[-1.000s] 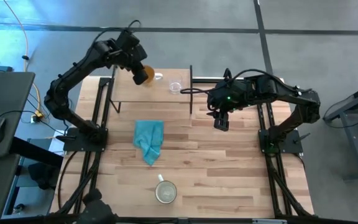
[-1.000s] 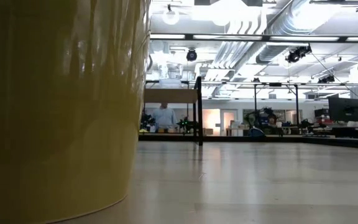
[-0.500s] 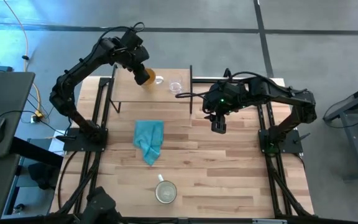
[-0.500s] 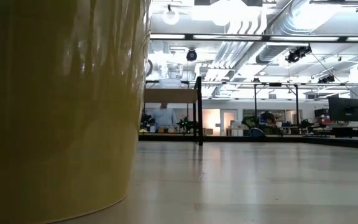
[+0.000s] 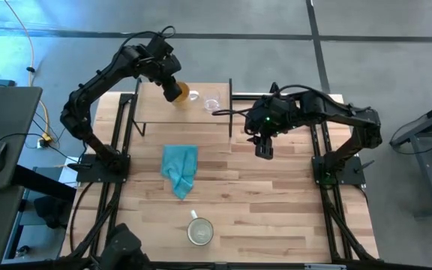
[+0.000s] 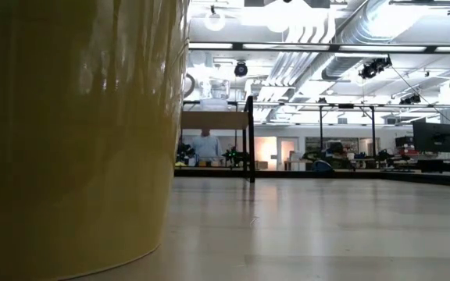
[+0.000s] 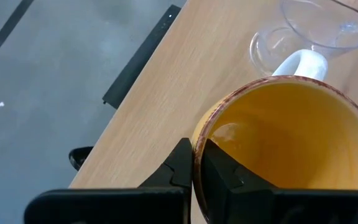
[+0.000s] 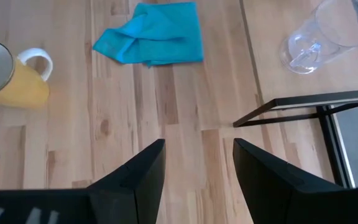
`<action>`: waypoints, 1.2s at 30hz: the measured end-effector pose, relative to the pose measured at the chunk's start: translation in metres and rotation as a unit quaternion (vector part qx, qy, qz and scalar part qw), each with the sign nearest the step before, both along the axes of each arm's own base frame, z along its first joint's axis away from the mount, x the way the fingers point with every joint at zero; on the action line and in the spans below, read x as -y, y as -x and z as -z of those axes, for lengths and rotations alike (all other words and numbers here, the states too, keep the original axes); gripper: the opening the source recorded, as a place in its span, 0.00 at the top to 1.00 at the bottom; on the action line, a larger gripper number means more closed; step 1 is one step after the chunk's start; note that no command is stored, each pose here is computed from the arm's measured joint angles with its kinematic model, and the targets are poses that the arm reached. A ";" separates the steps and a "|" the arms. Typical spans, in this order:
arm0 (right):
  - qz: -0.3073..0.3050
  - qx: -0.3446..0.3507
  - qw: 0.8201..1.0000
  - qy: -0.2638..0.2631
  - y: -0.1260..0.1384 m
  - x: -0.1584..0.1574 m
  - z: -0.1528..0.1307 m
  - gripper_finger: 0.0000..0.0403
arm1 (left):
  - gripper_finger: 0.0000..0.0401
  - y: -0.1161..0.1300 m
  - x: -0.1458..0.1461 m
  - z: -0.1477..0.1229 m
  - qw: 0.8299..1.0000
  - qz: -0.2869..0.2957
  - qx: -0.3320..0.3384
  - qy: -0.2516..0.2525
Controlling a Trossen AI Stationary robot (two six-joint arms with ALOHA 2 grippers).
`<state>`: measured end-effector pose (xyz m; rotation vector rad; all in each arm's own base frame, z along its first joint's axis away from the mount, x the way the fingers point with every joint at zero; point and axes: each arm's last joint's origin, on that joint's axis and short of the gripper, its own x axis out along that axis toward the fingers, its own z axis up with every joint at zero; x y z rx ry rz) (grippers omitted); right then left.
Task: Stack small to large cups/mugs on shelf
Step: Put the yellow mug on the shelf
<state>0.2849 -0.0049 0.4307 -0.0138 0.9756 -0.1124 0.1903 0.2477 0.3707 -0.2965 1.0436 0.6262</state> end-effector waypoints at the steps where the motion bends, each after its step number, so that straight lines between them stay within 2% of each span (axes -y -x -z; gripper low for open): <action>1: 0.000 0.000 1.000 0.000 0.000 0.000 0.000 0.55 | 1.00 0.000 0.000 0.000 1.000 0.000 0.000 0.000; 36: 0.000 -0.001 1.000 -0.003 0.001 0.000 0.000 0.55 | 1.00 -0.003 -0.006 0.010 0.999 -0.005 -0.030 0.013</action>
